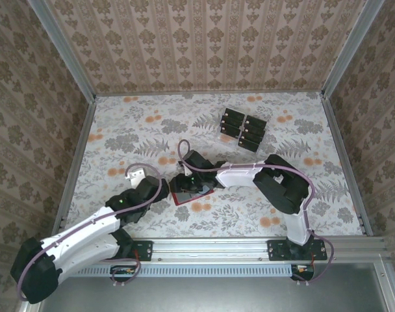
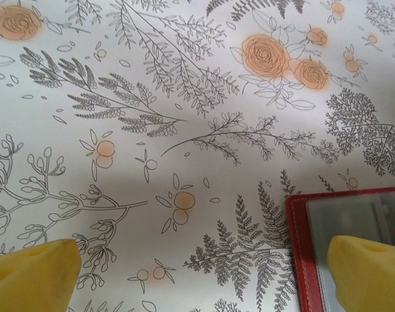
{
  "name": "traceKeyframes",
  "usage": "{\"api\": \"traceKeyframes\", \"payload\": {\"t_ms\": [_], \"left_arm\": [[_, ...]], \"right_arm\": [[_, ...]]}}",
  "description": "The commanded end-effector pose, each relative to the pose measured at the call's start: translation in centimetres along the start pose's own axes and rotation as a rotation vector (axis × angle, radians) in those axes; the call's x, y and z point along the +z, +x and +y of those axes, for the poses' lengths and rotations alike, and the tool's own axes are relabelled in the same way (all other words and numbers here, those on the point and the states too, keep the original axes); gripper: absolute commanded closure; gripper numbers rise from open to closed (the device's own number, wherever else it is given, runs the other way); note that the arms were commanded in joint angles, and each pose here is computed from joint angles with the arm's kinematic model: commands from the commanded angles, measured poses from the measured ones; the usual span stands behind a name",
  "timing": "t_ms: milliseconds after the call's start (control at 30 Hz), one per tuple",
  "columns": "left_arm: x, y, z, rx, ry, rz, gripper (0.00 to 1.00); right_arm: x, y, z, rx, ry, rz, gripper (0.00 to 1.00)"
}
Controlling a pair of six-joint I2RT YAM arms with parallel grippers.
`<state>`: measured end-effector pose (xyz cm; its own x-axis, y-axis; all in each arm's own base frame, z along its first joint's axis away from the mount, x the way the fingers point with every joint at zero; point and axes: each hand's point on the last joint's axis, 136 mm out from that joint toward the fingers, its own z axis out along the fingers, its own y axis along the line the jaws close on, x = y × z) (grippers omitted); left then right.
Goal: Put the credit cards into the card holder
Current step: Flip over the card slot in the card holder, then pick up the credit card from the storage box.
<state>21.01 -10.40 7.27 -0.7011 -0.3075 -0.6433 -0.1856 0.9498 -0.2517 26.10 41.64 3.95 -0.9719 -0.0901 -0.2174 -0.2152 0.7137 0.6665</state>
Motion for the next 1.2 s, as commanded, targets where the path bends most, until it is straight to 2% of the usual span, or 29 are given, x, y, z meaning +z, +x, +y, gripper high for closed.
{"api": "traceKeyframes", "payload": {"t_ms": [0,233,400,567,800,1000,1167], "left_arm": [[0.6,1.1,0.4,-0.008,-0.004,0.041,0.00],[1.8,2.2,0.3,0.006,-0.006,0.077,0.00],[2.6,2.4,-0.3,0.015,-0.003,0.095,0.00],[3.4,2.2,-1.2,0.037,-0.002,0.112,0.00],[4.4,1.1,-4.3,0.057,0.080,0.115,0.00],[5.1,0.6,-6.4,0.076,0.124,0.129,0.00],[6.1,0.1,-8.2,0.069,0.174,0.145,0.00]], "right_arm": [[-0.1,0.6,-1.1,0.019,0.049,0.028,0.49],[-4.0,-1.8,2.9,-0.023,-0.061,-0.033,0.49],[-9.2,-5.0,2.6,-0.024,-0.054,-0.137,0.48],[-14.6,-8.1,-2.6,0.003,0.097,-0.245,0.48],[-21.5,-11.8,-11.7,-0.053,0.482,-0.371,0.48],[-24.8,-13.8,-17.6,-0.140,0.718,-0.346,0.49],[-24.9,-14.4,-20.5,-0.184,0.829,-0.265,0.50]]}}
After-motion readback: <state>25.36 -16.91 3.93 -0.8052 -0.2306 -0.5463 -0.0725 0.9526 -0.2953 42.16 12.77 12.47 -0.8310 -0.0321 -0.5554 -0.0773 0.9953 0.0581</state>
